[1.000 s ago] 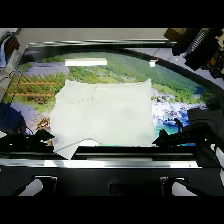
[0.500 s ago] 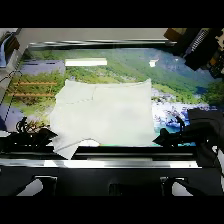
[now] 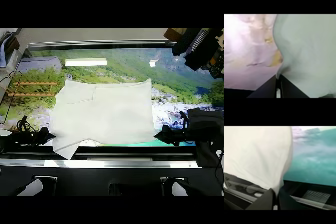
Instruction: Fold the clothes and pants, and hang the long-sleeved shirts on hangers.
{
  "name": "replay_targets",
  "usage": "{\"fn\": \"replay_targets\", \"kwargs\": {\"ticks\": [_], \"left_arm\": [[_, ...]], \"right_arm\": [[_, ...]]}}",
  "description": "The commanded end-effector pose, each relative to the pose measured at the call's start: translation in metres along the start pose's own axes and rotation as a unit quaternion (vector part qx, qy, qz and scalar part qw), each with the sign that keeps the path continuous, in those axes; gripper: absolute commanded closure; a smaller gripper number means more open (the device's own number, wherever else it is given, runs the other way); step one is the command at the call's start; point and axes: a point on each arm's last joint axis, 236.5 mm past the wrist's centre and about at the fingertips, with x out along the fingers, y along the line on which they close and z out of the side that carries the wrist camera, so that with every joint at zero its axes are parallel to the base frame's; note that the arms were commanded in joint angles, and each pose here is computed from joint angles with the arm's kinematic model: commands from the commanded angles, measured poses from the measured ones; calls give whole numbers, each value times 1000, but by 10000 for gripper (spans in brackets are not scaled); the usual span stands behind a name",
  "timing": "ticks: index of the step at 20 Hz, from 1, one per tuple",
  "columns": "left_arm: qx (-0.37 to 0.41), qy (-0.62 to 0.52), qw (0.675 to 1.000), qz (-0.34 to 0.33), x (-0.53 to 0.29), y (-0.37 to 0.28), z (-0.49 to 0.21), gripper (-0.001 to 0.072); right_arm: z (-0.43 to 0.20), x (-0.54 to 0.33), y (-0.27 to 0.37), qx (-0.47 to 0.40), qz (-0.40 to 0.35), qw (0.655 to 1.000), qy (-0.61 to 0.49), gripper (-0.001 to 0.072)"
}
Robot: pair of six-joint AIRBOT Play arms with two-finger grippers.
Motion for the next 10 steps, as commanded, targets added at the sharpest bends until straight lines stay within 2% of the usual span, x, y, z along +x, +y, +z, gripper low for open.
{"fn": "replay_targets", "kwargs": {"ticks": [1, 3, 6, 8, 10], "left_arm": [[23, -48, 997, -47, -31, -43, 29, 693], [70, -116, 989, -65, -78, -82, 66, 693], [148, -236, 957, -81, -182, -155, 110, 693], [200, -314, 923, -95, -261, -210, 112, 692], [233, -388, 887, -92, -334, -251, 94, 692]], "right_arm": [[41, -33, 50, -57, 49, 993, -91, 676], [73, -75, 93, -108, 66, 979, -159, 676], [102, -152, 163, -201, 69, 946, -245, 676], [98, -209, 217, -266, 73, 916, -293, 676], [73, -269, 271, -335, 70, 871, -354, 676]]}}
